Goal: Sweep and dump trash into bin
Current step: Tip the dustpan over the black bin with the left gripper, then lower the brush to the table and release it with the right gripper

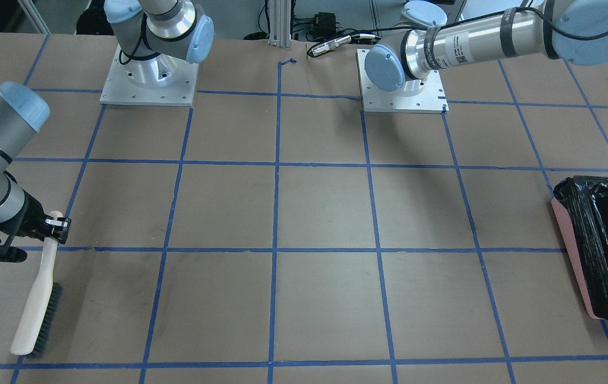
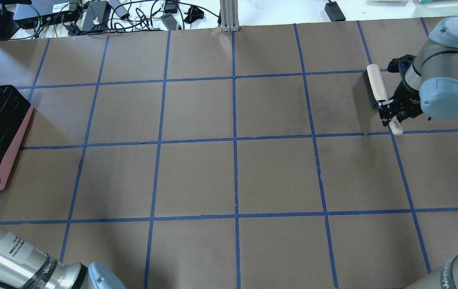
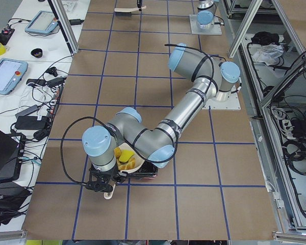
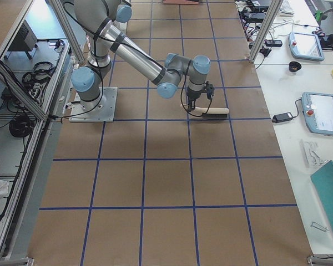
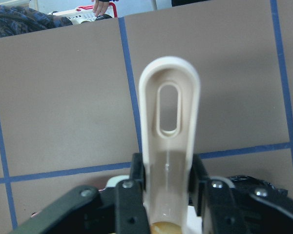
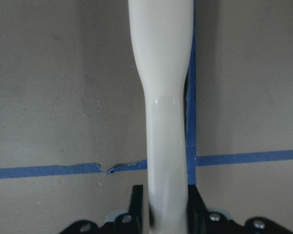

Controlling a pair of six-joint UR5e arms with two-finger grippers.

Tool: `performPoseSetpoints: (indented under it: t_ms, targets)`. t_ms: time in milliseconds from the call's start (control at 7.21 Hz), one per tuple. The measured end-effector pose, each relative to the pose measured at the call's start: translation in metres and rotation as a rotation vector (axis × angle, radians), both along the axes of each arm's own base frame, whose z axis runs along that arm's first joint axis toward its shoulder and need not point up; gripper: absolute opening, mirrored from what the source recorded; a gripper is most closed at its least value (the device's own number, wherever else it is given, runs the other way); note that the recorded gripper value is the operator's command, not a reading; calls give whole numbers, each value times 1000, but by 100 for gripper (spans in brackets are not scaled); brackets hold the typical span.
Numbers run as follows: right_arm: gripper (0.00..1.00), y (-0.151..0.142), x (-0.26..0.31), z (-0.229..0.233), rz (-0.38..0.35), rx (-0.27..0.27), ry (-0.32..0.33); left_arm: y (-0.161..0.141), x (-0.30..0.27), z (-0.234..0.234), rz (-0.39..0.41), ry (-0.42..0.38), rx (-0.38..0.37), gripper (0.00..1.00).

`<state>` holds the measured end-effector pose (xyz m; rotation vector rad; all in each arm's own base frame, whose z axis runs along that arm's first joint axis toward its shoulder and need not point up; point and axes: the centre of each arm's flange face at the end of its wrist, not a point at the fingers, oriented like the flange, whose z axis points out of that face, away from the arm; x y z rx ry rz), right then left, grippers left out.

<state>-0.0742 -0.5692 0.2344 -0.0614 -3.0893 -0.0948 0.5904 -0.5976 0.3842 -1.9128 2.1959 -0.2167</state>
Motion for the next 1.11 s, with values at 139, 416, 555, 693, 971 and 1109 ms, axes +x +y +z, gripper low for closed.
performPoseSetpoints:
  t_ms: [139, 416, 555, 693, 971, 1109]
  targets:
    - [63, 0, 0, 0, 1, 0, 0, 5, 3, -5, 16, -66, 33, 0]
    - [82, 0, 0, 0, -1, -1, -1, 15, -9, 3, 48, -199, 75, 0]
    - [97, 0, 0, 3, -2, -5, 2, 13, -22, 17, 63, -241, 81, 0]
    - [100, -1, -1, 6, -3, -10, 9, 9, -36, 32, 66, -271, 78, 0]
    - [100, -1, -2, 25, -2, -44, 31, -6, -64, 46, 68, -316, 76, 0]
    - [100, 2, -1, 43, -1, -74, 42, -11, -75, 40, 66, -339, 74, 0]
